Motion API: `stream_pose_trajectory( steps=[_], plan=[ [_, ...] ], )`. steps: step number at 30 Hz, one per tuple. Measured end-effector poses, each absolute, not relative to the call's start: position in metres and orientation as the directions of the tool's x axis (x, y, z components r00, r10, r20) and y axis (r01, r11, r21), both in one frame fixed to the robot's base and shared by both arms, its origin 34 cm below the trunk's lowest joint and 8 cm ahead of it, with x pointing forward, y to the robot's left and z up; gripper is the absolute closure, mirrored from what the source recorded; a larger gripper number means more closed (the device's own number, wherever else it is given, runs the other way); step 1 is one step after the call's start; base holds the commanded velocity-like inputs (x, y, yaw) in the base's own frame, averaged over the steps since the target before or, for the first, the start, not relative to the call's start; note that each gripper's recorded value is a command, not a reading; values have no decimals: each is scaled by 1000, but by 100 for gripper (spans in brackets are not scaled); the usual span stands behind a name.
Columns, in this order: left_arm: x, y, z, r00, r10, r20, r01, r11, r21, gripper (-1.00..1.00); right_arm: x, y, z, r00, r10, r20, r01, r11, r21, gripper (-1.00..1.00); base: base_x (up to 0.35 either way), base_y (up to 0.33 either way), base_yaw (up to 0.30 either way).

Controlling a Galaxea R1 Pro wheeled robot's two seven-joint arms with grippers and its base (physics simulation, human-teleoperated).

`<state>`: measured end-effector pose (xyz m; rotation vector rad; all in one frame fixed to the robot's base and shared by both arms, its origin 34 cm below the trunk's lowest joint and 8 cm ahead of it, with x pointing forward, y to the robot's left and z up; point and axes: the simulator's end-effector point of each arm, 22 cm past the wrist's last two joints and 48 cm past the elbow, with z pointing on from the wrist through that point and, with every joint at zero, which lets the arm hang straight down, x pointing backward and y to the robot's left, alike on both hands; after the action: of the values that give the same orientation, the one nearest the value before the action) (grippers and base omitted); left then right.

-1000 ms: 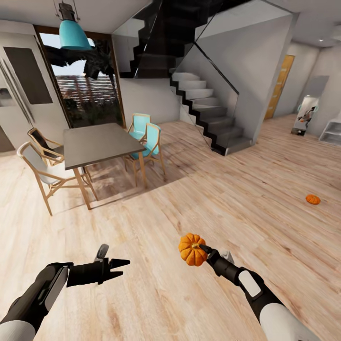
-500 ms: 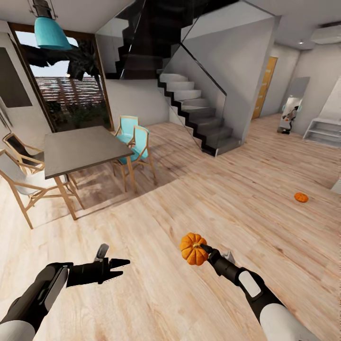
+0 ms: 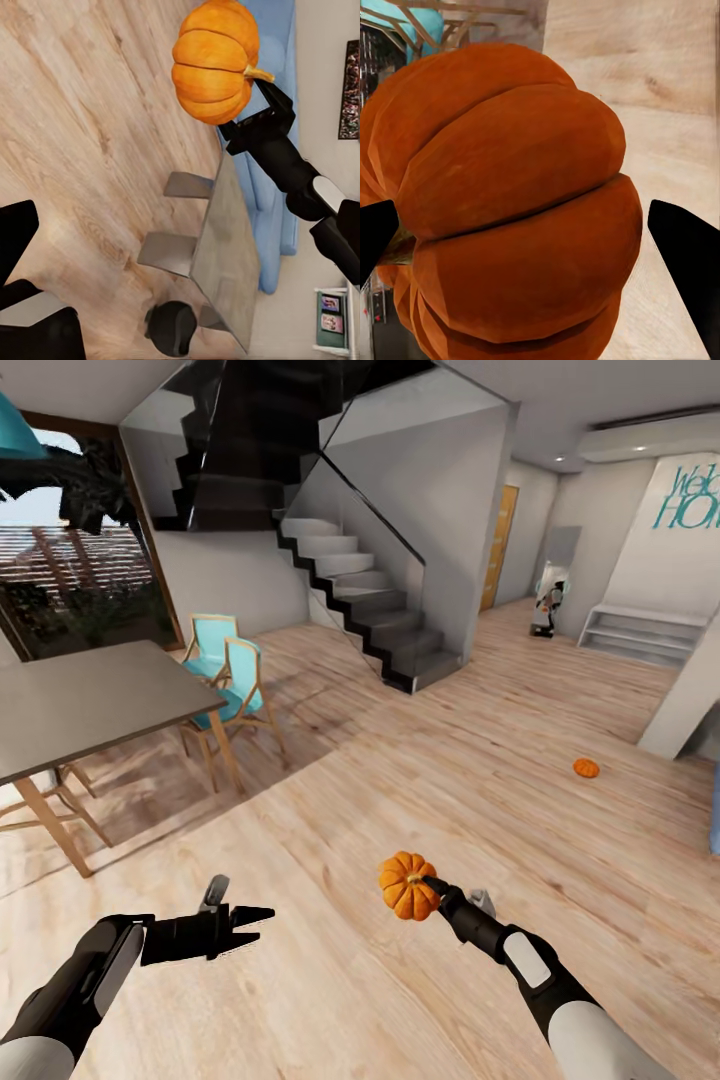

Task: Place each of the two pumpkins and all three candles from the living room inside a cabinet in the living room (use any cabinet), then make sure every cabinet is closed, and position the cauldron so it is next to a table in the living room.

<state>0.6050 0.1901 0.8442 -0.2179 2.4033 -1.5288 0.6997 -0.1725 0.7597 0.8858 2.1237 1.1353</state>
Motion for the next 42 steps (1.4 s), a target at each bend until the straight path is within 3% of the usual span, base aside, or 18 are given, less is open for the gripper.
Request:
stream_pose_trajectory(
  steps=[12, 16, 18, 22, 28, 34, 42],
  plan=[
    [605, 194, 842, -948, -274, -165, 24, 454, -891, -100, 701, -173, 763, -619, 765, -177, 280, 425, 860, 100, 347, 0, -284],
    [606, 215, 810, -947, -274, -168, -30, 596, -802, -100, 713, -170, 757, -613, 751, -245, 391, 559, 731, 100, 347, 0, -243],
    [605, 223, 799, -947, -272, -170, -50, 648, -760, -100, 695, -196, 749, -605, 725, -329, 506, 669, 544, 100, 347, 0, -201],
    [604, 235, 784, -947, -272, -173, -77, 711, -699, -100, 665, -202, 765, -640, 609, -468, 492, 793, 359, 100, 347, 0, -178],
    [605, 255, 766, -945, -266, -188, -106, 797, -594, -100, 596, -230, 768, -673, 529, -517, 599, 800, 40, 100, 347, 0, -251],
    [612, 258, 746, -935, -262, -237, -117, 863, -492, -100, 548, -234, 753, -687, 530, -497, 611, 791, -2, 100, 344, 0, -168],
    [607, 236, 735, -948, -227, -223, -99, 876, -472, -100, 527, -250, 732, -696, 524, -492, 623, 780, -51, 100, 216, 0, -129]
  ],
)
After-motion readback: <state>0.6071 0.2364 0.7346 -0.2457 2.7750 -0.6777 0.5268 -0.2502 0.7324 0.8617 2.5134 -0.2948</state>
